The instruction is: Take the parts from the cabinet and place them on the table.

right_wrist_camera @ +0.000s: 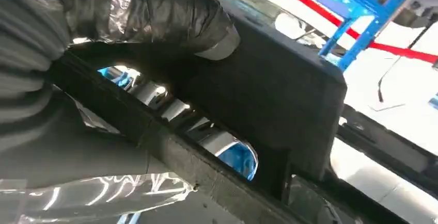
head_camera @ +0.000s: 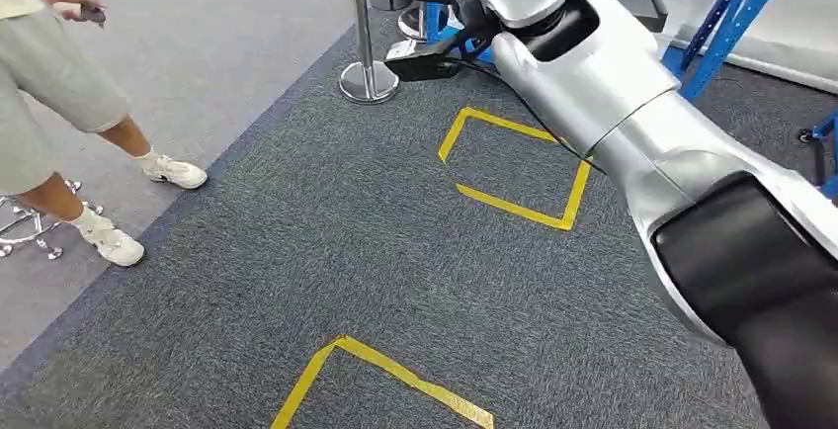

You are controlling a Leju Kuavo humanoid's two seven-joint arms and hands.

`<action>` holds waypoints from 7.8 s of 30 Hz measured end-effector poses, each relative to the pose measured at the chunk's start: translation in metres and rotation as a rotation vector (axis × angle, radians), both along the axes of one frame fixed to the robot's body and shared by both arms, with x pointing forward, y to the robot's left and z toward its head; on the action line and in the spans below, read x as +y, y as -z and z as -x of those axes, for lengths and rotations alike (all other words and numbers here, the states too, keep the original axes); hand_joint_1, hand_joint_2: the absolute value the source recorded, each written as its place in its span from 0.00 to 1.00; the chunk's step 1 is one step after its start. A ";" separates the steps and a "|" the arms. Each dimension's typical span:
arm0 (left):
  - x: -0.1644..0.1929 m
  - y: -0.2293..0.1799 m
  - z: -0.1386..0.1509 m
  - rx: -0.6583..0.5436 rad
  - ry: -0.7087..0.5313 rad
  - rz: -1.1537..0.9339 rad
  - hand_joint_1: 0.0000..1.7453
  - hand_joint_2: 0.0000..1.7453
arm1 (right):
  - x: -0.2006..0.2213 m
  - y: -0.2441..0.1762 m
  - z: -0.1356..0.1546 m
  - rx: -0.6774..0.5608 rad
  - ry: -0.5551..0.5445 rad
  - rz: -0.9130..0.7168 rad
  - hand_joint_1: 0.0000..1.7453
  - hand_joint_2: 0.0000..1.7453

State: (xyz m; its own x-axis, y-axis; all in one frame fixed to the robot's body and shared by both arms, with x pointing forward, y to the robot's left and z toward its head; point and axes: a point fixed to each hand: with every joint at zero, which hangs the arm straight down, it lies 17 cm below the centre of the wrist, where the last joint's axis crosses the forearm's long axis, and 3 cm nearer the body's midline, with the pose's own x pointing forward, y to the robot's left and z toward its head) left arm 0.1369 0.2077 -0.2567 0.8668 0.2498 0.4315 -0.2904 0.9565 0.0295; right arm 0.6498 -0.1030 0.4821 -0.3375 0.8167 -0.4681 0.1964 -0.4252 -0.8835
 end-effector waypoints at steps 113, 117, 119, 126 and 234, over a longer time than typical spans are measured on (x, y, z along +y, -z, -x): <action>-0.001 0.002 0.005 0.030 0.014 -0.004 0.00 1.00 | -0.101 0.023 -0.020 0.014 0.141 0.074 1.00 1.00; -0.005 0.001 0.004 0.029 0.017 -0.001 0.00 1.00 | -0.101 0.022 -0.020 0.010 0.141 0.074 1.00 1.00; -0.005 0.002 0.007 0.034 0.018 -0.001 0.00 1.00 | -0.096 0.022 -0.019 0.010 0.134 0.076 1.00 1.00; -0.004 0.002 0.007 0.033 0.018 -0.003 0.00 1.00 | -0.095 0.022 -0.020 0.013 0.135 0.081 1.00 1.00; 0.014 0.003 0.008 0.043 -0.036 -0.062 0.00 1.00 | -0.193 0.122 -0.028 0.118 0.245 0.033 1.00 1.00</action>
State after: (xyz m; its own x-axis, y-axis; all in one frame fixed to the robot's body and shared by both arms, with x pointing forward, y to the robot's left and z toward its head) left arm 0.1287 0.2219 -0.2598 0.8758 0.2556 0.4094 -0.3221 0.9412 0.1016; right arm 0.6774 -0.2961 0.3604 -0.1853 0.8659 -0.4647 -0.0197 -0.4761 -0.8792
